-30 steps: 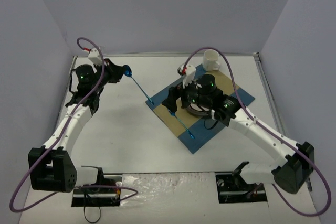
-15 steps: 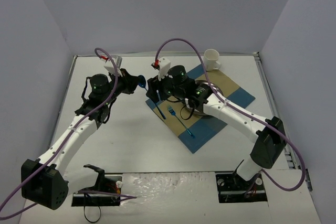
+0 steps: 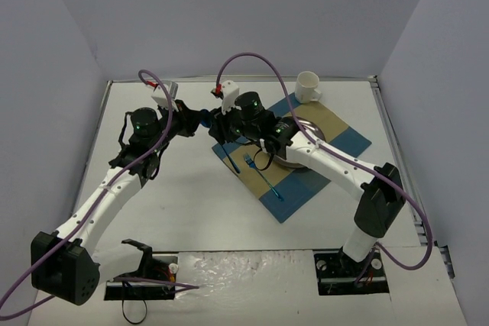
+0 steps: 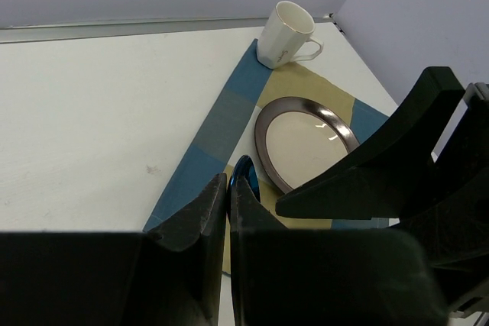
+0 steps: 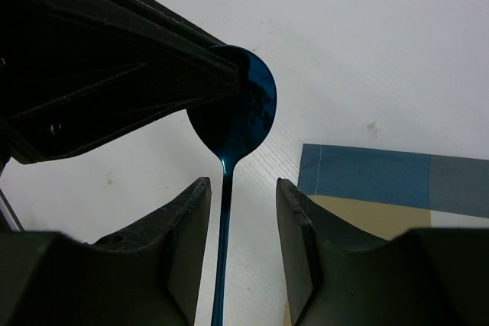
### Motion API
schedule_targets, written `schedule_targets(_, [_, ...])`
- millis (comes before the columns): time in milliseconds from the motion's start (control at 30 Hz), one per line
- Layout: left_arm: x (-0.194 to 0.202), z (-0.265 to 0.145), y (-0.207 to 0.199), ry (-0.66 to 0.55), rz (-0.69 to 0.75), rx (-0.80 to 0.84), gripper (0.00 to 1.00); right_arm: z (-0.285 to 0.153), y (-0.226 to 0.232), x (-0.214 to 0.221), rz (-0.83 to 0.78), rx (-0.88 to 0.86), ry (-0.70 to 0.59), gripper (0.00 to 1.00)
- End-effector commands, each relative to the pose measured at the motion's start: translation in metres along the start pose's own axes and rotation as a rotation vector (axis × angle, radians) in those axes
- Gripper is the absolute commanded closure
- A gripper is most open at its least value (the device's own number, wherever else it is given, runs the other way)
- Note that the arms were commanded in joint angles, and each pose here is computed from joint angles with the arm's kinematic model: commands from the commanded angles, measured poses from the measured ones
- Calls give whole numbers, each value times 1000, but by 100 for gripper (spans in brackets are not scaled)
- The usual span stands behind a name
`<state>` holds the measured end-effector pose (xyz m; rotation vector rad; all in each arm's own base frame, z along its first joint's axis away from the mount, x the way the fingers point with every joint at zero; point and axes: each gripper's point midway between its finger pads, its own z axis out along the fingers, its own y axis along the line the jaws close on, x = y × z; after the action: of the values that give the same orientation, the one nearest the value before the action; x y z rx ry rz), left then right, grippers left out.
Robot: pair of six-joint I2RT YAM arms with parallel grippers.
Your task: Set the dinner table for one person
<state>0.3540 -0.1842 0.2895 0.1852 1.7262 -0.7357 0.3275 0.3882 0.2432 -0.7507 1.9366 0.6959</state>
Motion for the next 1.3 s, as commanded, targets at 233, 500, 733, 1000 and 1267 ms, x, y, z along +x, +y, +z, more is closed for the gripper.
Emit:
schedule_targets(233, [-35, -4, -11, -109, 67, 31, 100, -5, 13, -27, -32, -28, -79, 74])
schedule_targets(500, [-35, -4, -11, -112, 74, 32, 100, -8, 11, -24, -46, -17, -71, 73])
schedule_targets(733, [-35, -5, -11, -114, 77, 31, 100, -8, 12, -18, -47, -19, -59, 73])
schedule_targets(1000, [-34, -3, -10, -111, 71, 32, 100, -8, 15, -16, -54, -21, -55, 83])
schedule_targets(1267, [-29, -2, -9, -103, 72, 34, 100, -18, 4, -17, -83, 33, -66, 99])
